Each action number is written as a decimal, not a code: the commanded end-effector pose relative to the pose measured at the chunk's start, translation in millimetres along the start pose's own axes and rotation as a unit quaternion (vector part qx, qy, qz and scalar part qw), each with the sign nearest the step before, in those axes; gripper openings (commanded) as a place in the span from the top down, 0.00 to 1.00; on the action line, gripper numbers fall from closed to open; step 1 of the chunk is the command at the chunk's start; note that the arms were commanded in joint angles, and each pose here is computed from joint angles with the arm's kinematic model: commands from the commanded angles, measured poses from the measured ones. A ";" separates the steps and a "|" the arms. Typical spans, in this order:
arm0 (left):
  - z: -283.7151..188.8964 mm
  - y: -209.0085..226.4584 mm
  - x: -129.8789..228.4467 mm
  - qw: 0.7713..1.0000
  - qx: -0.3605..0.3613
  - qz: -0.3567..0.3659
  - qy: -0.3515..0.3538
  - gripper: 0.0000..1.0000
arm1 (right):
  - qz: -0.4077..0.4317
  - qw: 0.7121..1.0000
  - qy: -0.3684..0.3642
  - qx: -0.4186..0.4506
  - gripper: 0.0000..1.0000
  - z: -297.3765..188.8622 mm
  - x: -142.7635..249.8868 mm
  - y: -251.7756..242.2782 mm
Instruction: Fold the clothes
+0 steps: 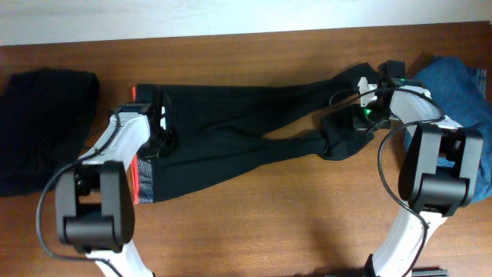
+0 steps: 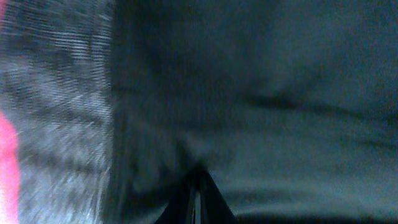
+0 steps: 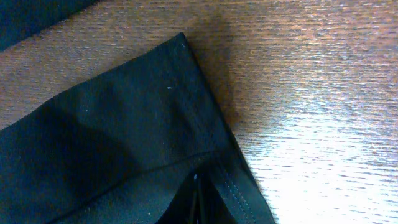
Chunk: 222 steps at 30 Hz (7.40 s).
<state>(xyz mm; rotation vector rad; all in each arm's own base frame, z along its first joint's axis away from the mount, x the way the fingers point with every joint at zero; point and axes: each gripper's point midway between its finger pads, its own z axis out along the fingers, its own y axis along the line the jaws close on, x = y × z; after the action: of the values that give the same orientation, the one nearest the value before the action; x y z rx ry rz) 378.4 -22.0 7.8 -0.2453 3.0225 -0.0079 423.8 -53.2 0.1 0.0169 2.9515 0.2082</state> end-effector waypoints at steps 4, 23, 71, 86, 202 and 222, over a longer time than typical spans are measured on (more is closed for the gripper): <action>43.8 1.5 16.8 0.999 -0.005 0.008 0.049 0.95 | -0.004 0.997 0.036 0.063 0.96 15.7 16.0 -23.1; 61.6 16.8 25.8 0.996 -0.049 0.012 0.071 0.95 | 0.098 0.971 0.021 0.216 0.96 -10.3 26.2 -130.6; 60.9 11.5 32.7 0.996 -0.033 0.010 0.086 0.29 | 0.347 0.928 0.023 0.133 0.70 -43.1 -41.5 21.5; 60.8 11.5 33.4 0.996 -0.033 0.010 0.088 0.29 | 0.386 0.908 0.065 0.148 0.66 -22.8 -22.5 9.3; 60.6 13.9 33.9 0.995 -0.039 0.011 0.088 0.29 | 0.295 0.947 -0.113 -0.061 0.96 -138.8 -105.5 2.2; 60.6 13.9 33.9 0.995 -0.039 0.011 0.088 0.29 | 0.211 0.945 -0.176 -0.179 0.96 -137.0 -136.6 34.4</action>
<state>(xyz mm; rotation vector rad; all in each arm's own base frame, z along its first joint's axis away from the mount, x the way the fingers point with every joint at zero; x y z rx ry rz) 388.9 -9.6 -4.0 -0.2367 3.0293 0.0772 533.1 -46.3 128.5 0.6675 2.5367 0.6817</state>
